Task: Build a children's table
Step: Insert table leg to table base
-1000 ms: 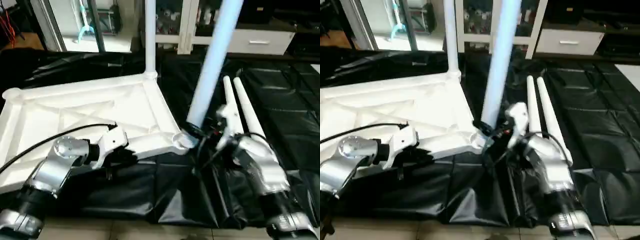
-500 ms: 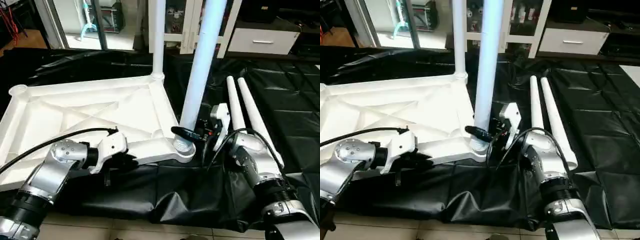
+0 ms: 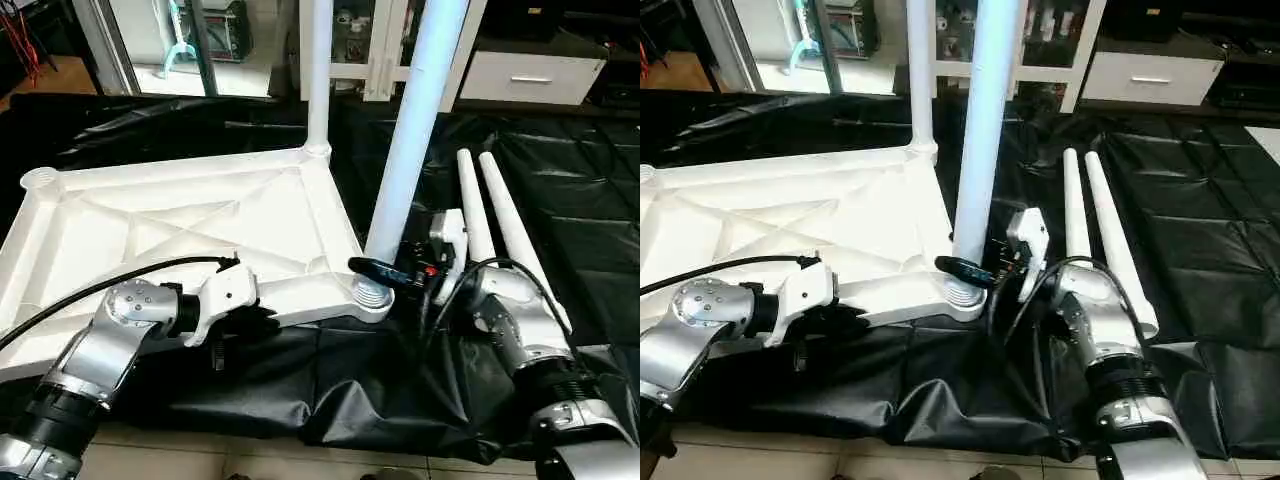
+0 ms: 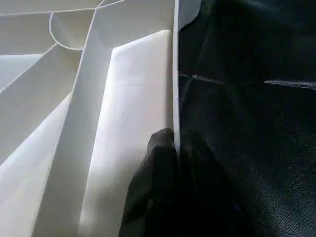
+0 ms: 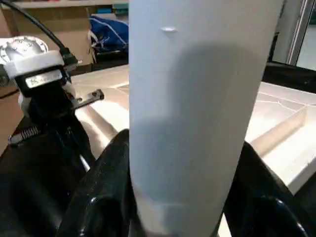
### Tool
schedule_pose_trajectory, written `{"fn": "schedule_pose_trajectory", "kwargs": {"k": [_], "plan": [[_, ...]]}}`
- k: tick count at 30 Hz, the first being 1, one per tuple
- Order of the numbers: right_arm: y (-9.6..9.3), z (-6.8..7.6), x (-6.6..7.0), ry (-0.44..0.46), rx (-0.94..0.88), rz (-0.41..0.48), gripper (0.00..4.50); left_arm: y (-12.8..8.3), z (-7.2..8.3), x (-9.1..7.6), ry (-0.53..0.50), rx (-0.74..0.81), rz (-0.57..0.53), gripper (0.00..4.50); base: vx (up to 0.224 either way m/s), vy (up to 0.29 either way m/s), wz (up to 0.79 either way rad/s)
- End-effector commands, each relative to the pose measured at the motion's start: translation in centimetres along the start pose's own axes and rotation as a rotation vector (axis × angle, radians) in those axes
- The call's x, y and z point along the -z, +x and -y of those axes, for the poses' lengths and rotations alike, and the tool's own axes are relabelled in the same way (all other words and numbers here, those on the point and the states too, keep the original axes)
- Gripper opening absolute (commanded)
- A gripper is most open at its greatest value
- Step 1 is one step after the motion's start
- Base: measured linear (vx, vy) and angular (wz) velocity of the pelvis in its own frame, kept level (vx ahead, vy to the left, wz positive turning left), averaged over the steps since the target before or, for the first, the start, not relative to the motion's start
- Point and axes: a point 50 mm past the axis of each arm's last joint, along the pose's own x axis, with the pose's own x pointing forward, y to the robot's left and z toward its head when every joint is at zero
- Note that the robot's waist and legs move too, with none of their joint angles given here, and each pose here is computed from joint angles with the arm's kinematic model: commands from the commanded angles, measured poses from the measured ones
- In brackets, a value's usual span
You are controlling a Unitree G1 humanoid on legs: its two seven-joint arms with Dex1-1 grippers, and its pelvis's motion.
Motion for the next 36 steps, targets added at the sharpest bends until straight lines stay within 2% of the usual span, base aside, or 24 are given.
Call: {"fn": "schedule_pose_trajectory", "kwargs": {"k": [1,7,14,36], "plan": [[-0.3,0.0,0.1,-0.024,-0.015,-0.026,1.89,0.4,0.0,0.1,-0.006,-0.021,0.018,0.00,0.000,0.000,0.00],[-1.0,-0.1,0.8,0.000,-0.045,-0.063,1.89,0.4,-0.1,0.2,0.000,-0.030,0.019,0.00,0.000,0.000,0.00],[-1.7,-0.2,2.1,0.072,-0.001,-0.032,1.89,0.5,-0.2,0.2,0.000,-0.042,0.023,0.00,0.000,0.000,0.00],[-1.7,-0.2,2.1,0.072,-0.001,-0.032,1.89,0.5,-0.2,0.2,0.000,-0.042,0.023,0.00,0.000,0.000,0.00]]}}
